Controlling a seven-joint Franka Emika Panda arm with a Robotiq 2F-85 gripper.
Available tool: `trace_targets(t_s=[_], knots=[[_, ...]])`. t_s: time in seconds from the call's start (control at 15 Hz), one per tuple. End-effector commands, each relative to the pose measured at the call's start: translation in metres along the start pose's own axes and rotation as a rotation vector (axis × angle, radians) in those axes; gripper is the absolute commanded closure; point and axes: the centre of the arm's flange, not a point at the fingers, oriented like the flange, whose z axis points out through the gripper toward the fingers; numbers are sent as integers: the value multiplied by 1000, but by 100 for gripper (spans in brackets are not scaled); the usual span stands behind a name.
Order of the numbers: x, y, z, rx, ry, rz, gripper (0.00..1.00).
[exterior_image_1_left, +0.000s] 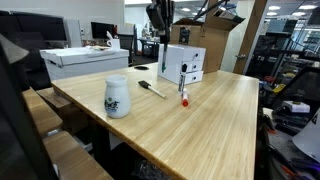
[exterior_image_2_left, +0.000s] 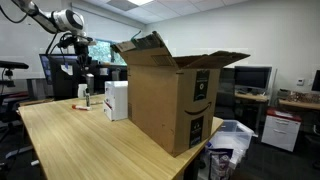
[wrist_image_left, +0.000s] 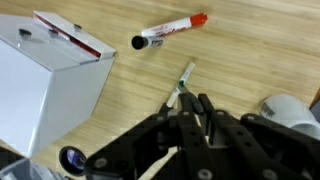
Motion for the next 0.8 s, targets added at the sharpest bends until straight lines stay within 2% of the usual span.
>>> trace_targets(t_s=[0.0,0.27,0.47,0.53,0.6,0.73], knots=[[-9,21,30,92,-125,116,95],[-15,35,64,224,-238,224,95],[-20,43,87,328,-291,307,95],[-20,44,90,358,-281,322,63],[-18,43,90,384,-254,316,62],[-14,41,88,403,-208,319,52]])
